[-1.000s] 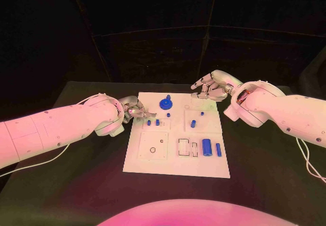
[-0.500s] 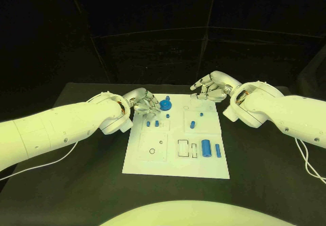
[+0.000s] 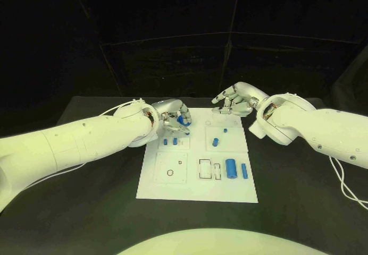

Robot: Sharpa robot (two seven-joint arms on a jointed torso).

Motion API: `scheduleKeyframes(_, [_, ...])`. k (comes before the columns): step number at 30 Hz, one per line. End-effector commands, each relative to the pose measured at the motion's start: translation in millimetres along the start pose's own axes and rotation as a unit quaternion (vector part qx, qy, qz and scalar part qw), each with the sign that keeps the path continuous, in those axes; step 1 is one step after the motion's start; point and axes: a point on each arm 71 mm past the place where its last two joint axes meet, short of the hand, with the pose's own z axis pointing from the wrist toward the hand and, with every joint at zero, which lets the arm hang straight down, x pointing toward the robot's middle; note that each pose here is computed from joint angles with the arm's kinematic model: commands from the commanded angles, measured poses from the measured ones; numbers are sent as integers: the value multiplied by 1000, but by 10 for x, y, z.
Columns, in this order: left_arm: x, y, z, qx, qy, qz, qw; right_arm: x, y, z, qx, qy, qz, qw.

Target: Assemble the parts on the task board

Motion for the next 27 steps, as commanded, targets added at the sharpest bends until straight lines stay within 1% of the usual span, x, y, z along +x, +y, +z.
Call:
scheduleKeyframes(1, [29, -11, 48, 2, 29, 64, 998, -1, 26, 8, -7, -1, 1, 1000])
scheduleKeyframes(12, [85, -53, 189, -9, 59, 95, 994, 10, 41, 17, -9, 0, 1, 1000])
scheduleKeyframes(20, [95, -35, 232, -17, 67, 103, 992, 14, 46, 20, -9, 0, 2, 1000])
scheduleKeyframes(27, [114, -49, 259, -19, 75, 104, 992, 18, 50, 23, -10, 0, 2, 1000])
